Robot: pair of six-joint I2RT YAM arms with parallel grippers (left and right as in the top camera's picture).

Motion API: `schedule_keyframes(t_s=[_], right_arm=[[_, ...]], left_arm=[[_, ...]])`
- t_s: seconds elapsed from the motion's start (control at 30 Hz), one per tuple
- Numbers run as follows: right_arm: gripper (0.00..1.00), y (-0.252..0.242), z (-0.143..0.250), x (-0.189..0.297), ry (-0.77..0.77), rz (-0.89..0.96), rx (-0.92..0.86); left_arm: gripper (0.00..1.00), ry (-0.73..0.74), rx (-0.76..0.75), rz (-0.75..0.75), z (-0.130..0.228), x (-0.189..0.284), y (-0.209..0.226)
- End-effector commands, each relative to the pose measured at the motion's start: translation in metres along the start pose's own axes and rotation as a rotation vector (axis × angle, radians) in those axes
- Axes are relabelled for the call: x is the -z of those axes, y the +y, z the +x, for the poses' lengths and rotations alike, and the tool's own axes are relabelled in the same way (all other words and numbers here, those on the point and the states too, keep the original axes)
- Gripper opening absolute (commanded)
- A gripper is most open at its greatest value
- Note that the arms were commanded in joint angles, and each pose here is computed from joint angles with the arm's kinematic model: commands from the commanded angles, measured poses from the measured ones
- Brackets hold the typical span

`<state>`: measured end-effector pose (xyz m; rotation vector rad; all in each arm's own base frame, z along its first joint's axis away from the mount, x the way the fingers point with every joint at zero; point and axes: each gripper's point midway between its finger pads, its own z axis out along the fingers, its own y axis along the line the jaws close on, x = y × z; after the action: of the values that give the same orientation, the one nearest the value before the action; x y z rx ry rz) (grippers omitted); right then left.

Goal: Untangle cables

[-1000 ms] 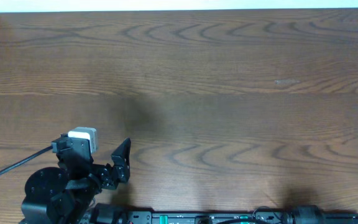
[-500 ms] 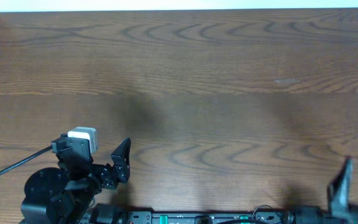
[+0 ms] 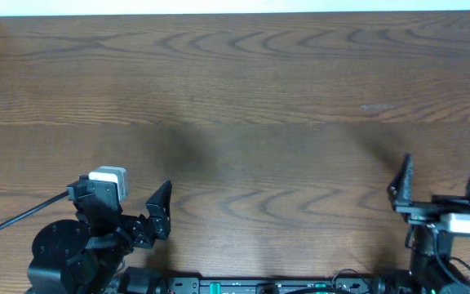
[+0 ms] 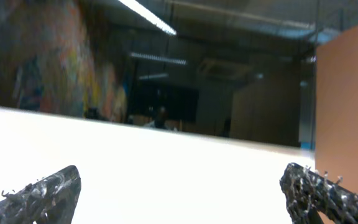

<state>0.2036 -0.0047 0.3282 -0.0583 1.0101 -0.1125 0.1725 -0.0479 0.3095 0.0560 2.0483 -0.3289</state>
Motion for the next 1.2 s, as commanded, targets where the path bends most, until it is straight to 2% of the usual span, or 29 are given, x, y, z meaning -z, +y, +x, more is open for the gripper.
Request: schedule_keyframes(t_s=[0.0, 0.2, 0.33, 0.6, 1.0, 1.17], right_arm=[[0.99, 0.002, 0.020, 0.003, 0.042, -0.004, -0.019], [0.99, 0.008, 0.087, 0.016, 0.281, -0.021, -0.033], [0.99, 0.010, 0.109, 0.023, 0.363, -0.027, -0.030], [0.99, 0.014, 0.169, 0.056, 0.643, -0.035, -0.041], [0.99, 0.013, 0.173, 0.057, 0.660, -0.023, -0.048], [0.99, 0.013, 0.173, 0.057, 0.660, -0.023, -0.048]], left_arm=[[0.89, -0.025, 0.008, -0.009, -0.006, 0.005, 0.001], [0.89, -0.025, 0.008, -0.009, -0.006, 0.005, 0.001], [0.89, -0.025, 0.008, -0.009, -0.006, 0.005, 0.001], [0.89, -0.025, 0.008, -0.009, -0.007, 0.005, 0.001], [0.86, -0.039, 0.015, 0.030, -0.003, 0.014, -0.006], [0.97, -0.129, 0.026, 0.042, 0.005, 0.046, -0.008]])
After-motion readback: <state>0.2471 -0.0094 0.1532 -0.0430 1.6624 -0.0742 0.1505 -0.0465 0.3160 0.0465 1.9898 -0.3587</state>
